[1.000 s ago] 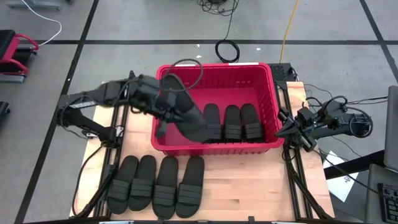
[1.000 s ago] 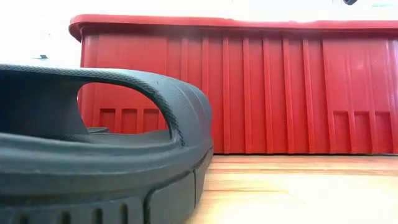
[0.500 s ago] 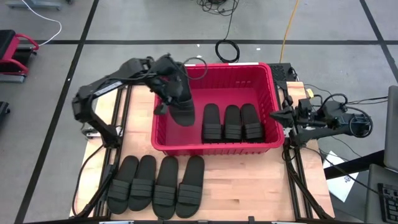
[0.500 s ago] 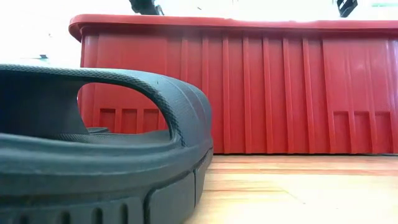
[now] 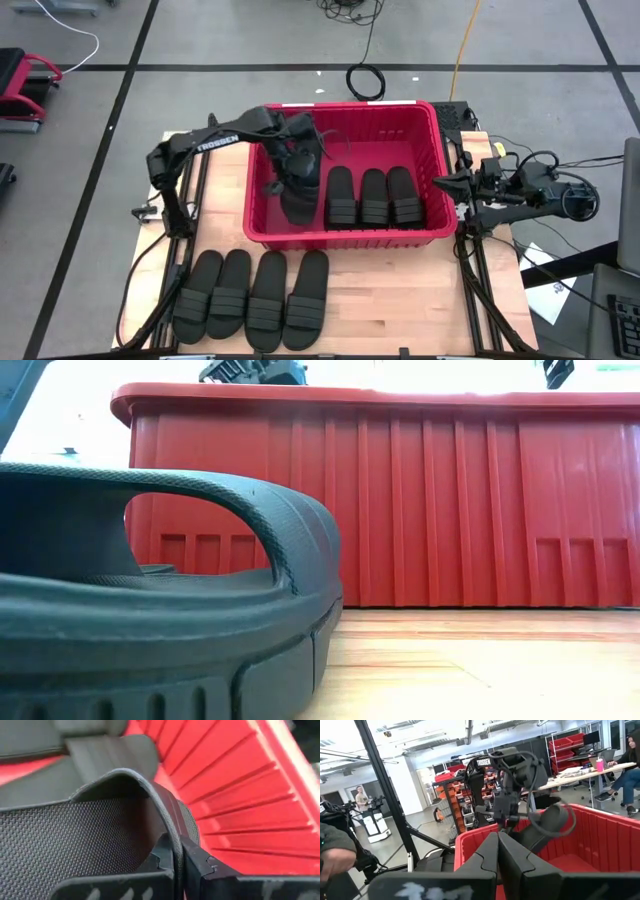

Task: Pick and place slides into bin
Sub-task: Put the black slide into the red bin

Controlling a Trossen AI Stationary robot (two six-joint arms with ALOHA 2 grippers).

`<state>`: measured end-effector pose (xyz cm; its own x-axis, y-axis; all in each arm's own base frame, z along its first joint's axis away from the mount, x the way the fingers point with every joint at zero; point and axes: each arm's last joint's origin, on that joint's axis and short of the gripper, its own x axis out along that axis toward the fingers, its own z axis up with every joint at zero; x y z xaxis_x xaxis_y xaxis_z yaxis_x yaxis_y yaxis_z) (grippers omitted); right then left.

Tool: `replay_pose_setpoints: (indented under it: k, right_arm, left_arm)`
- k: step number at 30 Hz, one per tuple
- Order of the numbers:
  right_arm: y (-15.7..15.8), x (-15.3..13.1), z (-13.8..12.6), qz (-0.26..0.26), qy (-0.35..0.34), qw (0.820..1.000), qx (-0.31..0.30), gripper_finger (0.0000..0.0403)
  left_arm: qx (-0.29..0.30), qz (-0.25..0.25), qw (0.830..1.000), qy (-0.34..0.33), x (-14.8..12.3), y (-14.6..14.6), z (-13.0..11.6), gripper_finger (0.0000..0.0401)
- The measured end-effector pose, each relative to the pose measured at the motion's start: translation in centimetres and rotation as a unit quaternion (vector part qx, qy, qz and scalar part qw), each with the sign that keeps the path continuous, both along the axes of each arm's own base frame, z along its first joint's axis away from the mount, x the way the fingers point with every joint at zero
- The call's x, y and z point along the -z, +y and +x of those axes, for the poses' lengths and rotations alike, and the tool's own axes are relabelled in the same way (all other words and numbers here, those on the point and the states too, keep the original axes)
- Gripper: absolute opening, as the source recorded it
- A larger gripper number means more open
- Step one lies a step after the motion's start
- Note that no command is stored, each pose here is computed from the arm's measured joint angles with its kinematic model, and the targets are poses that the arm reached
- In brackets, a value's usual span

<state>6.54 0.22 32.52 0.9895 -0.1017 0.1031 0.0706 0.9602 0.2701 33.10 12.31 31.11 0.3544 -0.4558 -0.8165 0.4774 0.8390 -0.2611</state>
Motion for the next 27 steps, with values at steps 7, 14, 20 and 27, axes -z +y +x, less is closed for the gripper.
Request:
replay_pose_setpoints:
  k: [7,14,20,27]
  right_arm:
    - [0.0,0.0,0.0,0.000,0.000,1.000,-0.003,0.0000]
    - [0.0,0.0,0.0,-0.001,0.001,1.000,-0.004,0.0000]
    - [0.1,0.0,0.0,-0.002,0.000,1.000,-0.017,0.0000]
    - [0.1,0.0,0.0,0.009,-0.001,1.000,-0.019,0.0000]
  left_arm:
    - [0.017,-0.104,0.994,0.003,2.2,-0.1,1.5,0.0001]
    - [0.015,-0.140,0.990,0.017,4.2,0.3,2.5,0.0001]
    - [0.017,-0.200,0.980,0.007,5.5,0.8,3.1,0.0000]
    - [0.001,-0.225,0.974,-0.011,6.1,1.9,2.9,0.0000]
